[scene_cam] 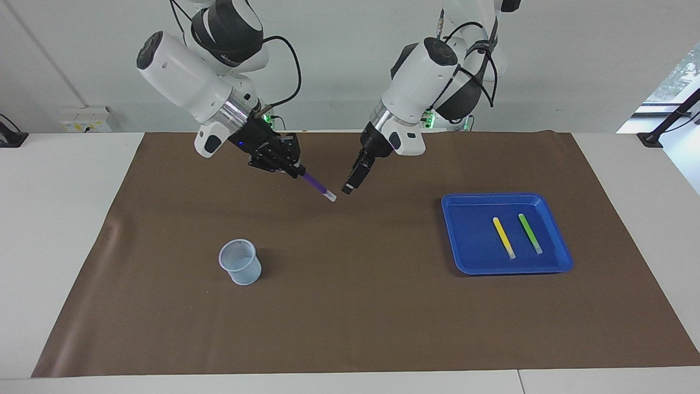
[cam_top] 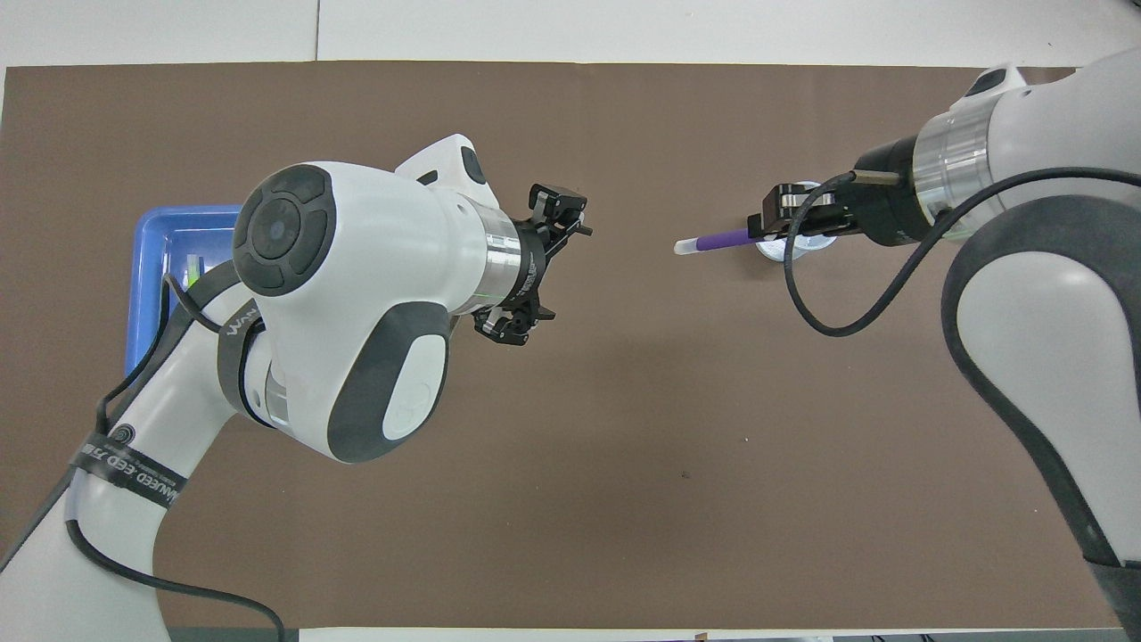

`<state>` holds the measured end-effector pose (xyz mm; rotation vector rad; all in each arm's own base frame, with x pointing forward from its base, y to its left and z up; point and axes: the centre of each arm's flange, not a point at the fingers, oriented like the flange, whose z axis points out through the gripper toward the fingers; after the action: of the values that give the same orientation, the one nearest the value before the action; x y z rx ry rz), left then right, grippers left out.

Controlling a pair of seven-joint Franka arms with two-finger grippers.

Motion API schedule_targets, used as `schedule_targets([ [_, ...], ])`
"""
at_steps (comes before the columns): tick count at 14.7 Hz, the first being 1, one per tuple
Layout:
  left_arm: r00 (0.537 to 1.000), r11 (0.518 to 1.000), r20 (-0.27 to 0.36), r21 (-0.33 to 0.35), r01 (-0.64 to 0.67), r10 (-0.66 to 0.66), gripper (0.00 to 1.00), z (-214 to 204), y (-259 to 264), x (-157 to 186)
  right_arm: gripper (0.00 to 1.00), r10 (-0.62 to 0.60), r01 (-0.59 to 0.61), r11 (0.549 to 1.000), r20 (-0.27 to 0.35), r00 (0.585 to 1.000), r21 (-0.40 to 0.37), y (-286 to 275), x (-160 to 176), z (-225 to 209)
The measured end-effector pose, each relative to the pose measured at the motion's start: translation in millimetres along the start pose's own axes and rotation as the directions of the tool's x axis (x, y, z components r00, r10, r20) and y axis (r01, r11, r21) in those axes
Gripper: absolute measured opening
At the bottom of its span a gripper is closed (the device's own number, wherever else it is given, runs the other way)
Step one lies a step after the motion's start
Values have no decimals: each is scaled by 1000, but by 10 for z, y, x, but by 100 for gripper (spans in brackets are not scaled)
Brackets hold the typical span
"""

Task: Transfer and insert pens with both arms
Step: 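Insert the purple pen into the white cup with the right gripper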

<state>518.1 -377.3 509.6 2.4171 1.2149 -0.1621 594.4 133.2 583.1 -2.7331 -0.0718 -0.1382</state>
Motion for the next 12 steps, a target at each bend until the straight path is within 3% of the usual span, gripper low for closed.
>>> schedule_targets([
  [2,979,978,-4,35,-206,206,100,56,-188,220,18,-114,113,989,-5,993,-99,226,150,-84],
  [6,838,834,15,89,-545,546,100,52,-625,840,18,-282,284,929,42,959,-239,515,335,46],
  [8,775,770,6,111,-629,632,100,-67,-828,1333,18,-328,331,903,57,943,-275,573,393,127],
  [12,670,655,-19,226,-721,743,100,-293,-1173,2063,18,-360,362,886,60,931,-291,680,463,346],
])
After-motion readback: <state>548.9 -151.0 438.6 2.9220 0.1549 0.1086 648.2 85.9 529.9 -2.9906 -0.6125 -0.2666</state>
